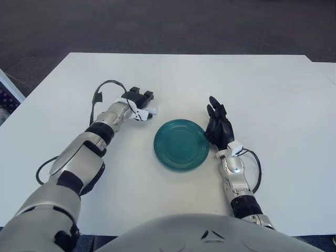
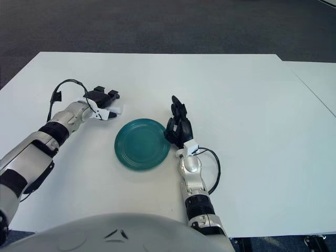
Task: Put the charger into the plate.
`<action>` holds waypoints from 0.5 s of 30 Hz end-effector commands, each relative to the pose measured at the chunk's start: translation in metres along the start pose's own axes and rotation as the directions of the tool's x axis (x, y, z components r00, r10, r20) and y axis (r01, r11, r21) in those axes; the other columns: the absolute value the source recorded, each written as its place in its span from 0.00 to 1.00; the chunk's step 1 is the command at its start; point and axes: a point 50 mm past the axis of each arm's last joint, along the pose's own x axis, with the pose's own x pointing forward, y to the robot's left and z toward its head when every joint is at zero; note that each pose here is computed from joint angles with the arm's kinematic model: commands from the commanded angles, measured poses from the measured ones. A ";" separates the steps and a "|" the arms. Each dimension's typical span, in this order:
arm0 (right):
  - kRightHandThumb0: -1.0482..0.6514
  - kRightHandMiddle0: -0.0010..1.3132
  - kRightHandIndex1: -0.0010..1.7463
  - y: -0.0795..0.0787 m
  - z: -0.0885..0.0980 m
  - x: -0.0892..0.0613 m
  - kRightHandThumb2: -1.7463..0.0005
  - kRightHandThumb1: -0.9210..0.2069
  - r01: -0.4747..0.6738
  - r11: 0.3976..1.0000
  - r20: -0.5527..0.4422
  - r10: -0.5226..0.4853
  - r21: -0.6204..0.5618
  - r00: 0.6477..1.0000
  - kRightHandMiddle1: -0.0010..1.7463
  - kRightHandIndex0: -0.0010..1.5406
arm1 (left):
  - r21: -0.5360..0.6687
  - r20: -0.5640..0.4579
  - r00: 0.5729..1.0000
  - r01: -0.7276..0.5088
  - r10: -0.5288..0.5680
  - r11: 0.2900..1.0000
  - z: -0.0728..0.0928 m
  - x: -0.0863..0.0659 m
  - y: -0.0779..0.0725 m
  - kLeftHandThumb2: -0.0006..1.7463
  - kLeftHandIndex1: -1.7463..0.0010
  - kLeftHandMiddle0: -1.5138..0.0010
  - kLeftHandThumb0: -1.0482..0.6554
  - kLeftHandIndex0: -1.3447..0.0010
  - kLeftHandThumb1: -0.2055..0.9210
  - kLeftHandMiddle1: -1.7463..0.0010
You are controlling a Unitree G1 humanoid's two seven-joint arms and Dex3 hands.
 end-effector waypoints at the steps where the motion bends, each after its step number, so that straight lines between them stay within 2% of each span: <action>1: 0.16 0.00 0.00 -0.004 -0.054 -0.065 0.43 0.00 0.112 0.994 -0.300 -0.100 0.021 0.949 0.13 0.04 | 0.049 -0.036 0.993 0.116 -0.115 0.992 -0.003 -0.005 -0.034 0.45 0.40 1.00 0.00 0.87 1.00 0.01; 9: 0.15 0.00 0.00 -0.006 -0.054 -0.062 0.42 0.00 0.136 0.990 -0.289 -0.121 0.032 0.950 0.14 0.05 | 0.119 -0.036 0.999 0.043 -0.039 0.992 -0.003 -0.004 -0.032 0.45 0.38 0.97 0.00 0.84 1.00 0.00; 12: 0.15 0.00 0.00 -0.008 -0.054 -0.063 0.42 0.00 0.127 0.992 -0.299 -0.112 0.029 0.948 0.14 0.05 | 0.147 -0.039 0.999 0.022 -0.016 0.989 -0.005 -0.004 -0.033 0.45 0.35 0.92 0.00 0.82 1.00 0.00; 15: 0.15 0.00 0.00 -0.008 -0.055 -0.064 0.42 0.00 0.121 0.992 -0.311 -0.108 0.023 0.944 0.13 0.04 | 0.178 -0.035 0.999 0.009 -0.003 0.984 -0.005 -0.004 -0.033 0.42 0.27 0.84 0.00 0.81 1.00 0.00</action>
